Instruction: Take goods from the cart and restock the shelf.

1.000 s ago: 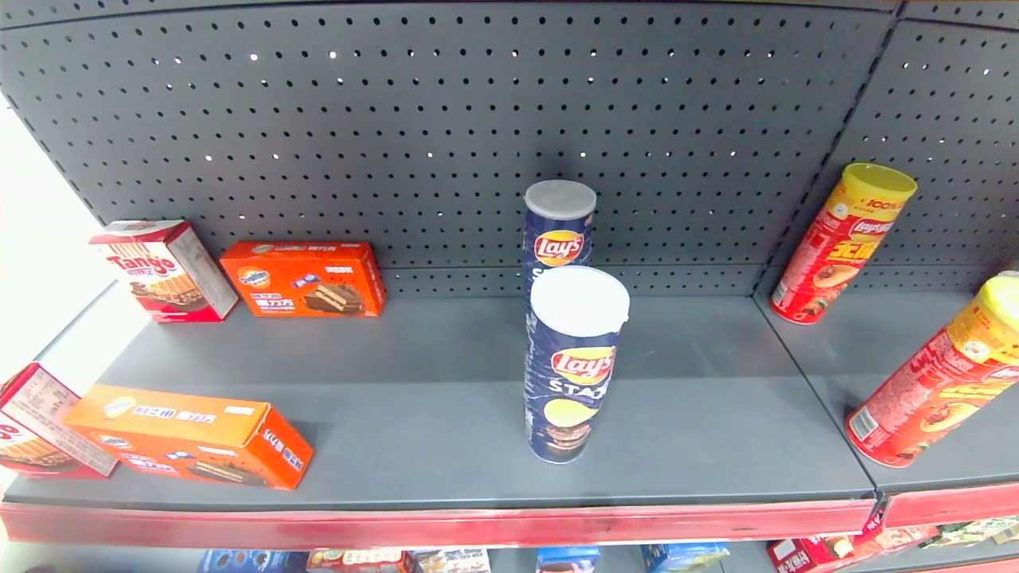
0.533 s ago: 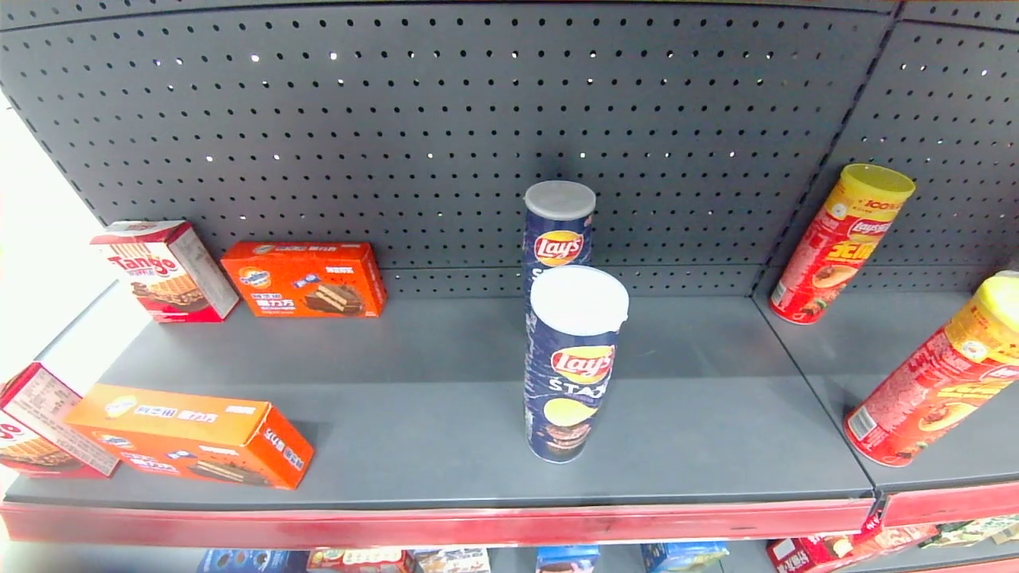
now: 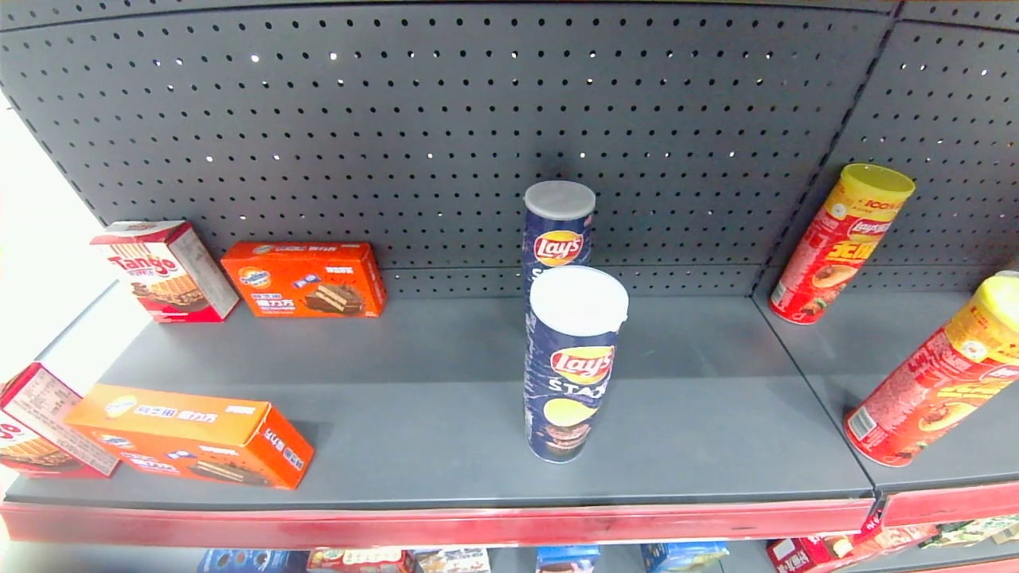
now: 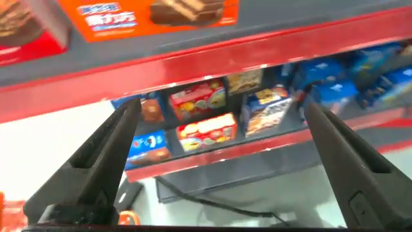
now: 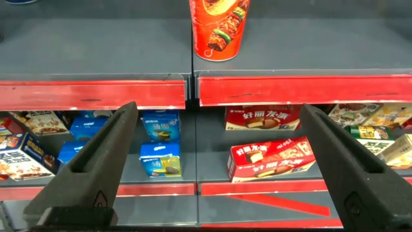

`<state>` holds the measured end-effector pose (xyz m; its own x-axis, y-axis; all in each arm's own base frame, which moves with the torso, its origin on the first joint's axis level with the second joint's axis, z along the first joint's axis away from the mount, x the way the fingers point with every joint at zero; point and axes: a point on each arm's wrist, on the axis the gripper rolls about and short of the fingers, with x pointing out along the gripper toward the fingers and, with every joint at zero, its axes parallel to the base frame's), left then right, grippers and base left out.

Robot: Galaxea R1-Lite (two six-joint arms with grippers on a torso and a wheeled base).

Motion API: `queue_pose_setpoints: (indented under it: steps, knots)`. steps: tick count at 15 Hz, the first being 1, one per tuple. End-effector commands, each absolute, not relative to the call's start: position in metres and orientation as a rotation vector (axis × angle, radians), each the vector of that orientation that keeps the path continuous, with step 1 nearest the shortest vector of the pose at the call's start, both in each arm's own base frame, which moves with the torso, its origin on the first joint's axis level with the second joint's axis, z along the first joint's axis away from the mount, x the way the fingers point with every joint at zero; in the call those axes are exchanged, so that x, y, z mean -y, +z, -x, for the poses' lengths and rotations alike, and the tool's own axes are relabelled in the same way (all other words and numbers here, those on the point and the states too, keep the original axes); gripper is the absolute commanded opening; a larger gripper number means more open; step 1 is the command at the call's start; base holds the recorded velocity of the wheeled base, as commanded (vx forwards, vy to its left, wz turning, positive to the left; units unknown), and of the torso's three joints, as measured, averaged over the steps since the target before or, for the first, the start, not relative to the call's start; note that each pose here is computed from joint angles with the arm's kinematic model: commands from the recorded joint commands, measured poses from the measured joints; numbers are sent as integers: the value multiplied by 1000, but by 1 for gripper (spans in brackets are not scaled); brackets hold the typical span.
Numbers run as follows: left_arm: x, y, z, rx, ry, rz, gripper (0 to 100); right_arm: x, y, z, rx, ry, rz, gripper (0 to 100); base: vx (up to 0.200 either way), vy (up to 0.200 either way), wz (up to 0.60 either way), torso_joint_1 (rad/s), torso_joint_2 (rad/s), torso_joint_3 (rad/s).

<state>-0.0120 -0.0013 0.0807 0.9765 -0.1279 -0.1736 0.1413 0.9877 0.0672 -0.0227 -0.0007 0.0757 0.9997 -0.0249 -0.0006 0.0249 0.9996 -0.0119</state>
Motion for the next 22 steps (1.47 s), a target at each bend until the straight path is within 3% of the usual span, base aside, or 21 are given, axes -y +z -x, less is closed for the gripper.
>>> queue_pose_setpoints:
  steps: [1, 4, 8, 22]
  knots:
    - [3, 77, 23, 1, -92, -112, 100, 1, 76, 23, -2, -25, 12, 100, 0, 0, 0, 0, 0, 0]
    - [2, 76, 23, 7, -84, -124, 100, 1, 76, 23, -2, -25, 12, 100, 0, 0, 0, 0, 0, 0]
    - [2, 76, 23, 3, -80, -48, 100, 1, 76, 23, -2, -25, 12, 100, 0, 0, 0, 0, 0, 0]
    - [2, 76, 23, 3, -69, -38, 100, 2, 76, 23, -3, -80, -4, 100, 0, 0, 0, 0, 0, 0]
